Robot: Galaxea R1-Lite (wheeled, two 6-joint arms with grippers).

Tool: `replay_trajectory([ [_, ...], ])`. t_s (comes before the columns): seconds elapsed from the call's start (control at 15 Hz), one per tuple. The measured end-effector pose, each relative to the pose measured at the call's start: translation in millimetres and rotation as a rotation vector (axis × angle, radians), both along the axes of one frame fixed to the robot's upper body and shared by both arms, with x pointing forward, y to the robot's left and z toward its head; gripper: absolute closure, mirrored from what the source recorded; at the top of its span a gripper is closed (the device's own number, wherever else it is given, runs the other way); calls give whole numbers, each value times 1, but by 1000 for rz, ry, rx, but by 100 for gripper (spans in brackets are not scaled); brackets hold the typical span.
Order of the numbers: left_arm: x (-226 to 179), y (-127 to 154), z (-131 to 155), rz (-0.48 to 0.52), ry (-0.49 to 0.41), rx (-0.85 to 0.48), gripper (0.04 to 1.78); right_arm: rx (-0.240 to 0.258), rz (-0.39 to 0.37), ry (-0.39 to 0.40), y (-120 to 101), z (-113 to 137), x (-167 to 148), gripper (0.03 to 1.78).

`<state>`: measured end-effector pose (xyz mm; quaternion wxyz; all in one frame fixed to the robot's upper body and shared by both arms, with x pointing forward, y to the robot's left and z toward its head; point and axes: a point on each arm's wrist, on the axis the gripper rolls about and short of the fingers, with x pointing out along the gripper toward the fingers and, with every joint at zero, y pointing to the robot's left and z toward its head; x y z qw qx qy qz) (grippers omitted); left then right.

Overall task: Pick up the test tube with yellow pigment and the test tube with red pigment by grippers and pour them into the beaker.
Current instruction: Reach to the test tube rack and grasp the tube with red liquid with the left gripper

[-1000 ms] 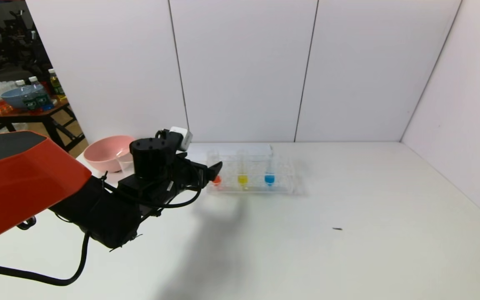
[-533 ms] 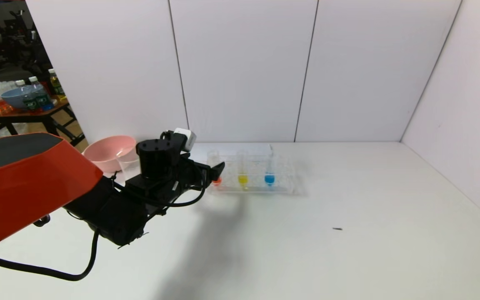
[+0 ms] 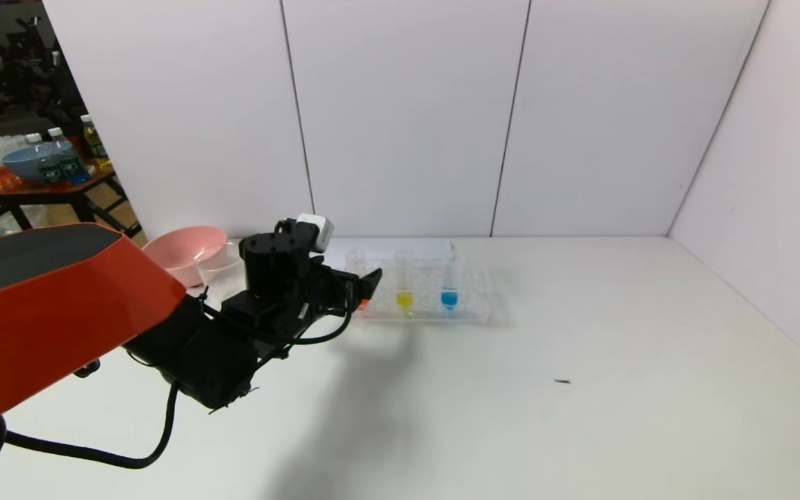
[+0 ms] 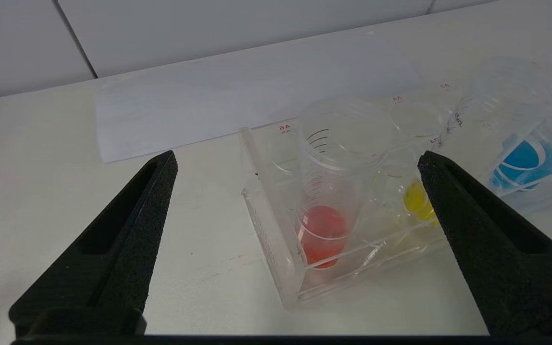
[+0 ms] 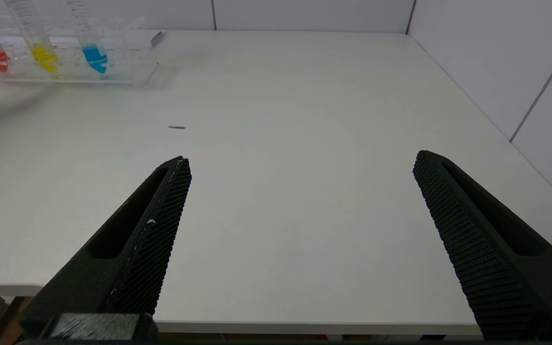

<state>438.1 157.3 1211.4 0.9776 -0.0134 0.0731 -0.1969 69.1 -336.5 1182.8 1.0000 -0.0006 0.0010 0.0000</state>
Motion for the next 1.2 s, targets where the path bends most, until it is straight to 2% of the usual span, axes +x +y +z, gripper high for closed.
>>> replay_trajectory([
  [0.53,0,-2,0,-5,-3,1,6,0,0,0,0,0,0,11],
  [0.67,0,-3,0,-7,-2,4,12,0,0,0,0,0,0,11],
  [0.8,0,-3,-1,-8,-1,5,28,0,0,0,0,0,0,11],
  [0.93,0,-3,-1,-8,-2,6,55,0,0,0,0,0,0,11],
  [1.2,-1,-4,-1,-14,2,10,128,0,0,0,0,0,0,11],
])
